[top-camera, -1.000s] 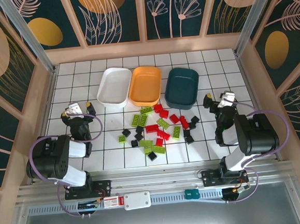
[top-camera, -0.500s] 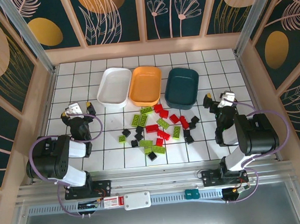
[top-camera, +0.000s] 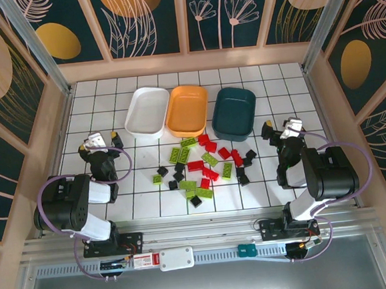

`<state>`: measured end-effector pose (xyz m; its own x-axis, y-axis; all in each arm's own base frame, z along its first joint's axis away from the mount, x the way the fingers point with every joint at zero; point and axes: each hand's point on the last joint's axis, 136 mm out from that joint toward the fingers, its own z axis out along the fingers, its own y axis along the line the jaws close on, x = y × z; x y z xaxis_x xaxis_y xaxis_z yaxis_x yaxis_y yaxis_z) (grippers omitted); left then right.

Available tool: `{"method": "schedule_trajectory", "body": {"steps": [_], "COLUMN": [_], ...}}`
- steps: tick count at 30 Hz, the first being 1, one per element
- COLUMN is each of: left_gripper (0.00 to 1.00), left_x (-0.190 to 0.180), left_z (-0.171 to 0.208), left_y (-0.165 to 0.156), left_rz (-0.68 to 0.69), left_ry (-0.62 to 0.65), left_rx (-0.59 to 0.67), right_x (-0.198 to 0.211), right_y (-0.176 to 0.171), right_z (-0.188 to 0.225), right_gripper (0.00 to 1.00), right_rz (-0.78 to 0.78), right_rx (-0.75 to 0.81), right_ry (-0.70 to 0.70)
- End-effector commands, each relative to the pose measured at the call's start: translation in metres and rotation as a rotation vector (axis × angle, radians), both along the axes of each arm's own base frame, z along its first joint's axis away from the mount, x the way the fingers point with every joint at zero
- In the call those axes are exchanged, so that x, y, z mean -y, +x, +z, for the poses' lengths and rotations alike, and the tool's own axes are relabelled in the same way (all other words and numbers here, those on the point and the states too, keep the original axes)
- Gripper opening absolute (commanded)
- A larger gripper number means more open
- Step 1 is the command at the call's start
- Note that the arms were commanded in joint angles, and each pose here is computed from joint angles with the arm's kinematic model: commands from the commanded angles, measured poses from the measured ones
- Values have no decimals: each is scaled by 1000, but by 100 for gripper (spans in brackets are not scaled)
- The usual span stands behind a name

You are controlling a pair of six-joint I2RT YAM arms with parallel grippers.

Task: Sort the legos into containers by color
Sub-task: Move the container to the top-center of the table.

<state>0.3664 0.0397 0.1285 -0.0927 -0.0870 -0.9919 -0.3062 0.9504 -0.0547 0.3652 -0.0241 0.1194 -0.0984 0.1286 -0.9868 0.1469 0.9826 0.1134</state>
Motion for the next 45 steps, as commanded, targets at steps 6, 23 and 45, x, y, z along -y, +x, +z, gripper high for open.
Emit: {"method": "schedule_trajectory", "body": {"steps": [6, 23, 45], "left_gripper": [99, 99, 80], "left_x": [-4, -28, 185], "left_z": [10, 113, 50], "left_y": [0, -26, 102], "left_rz": [17, 195, -490], "left_ry": [-16, -478, -518], "left_rx": [50, 358, -420], "right_x": [-3, 32, -208], "right_y": [7, 19, 72], "right_z": [10, 51, 11], "right_gripper": [99, 99, 98], "right_rz": [27, -528, 569], "right_rx": [35, -71, -557], "right_ry": [1, 114, 382]}}
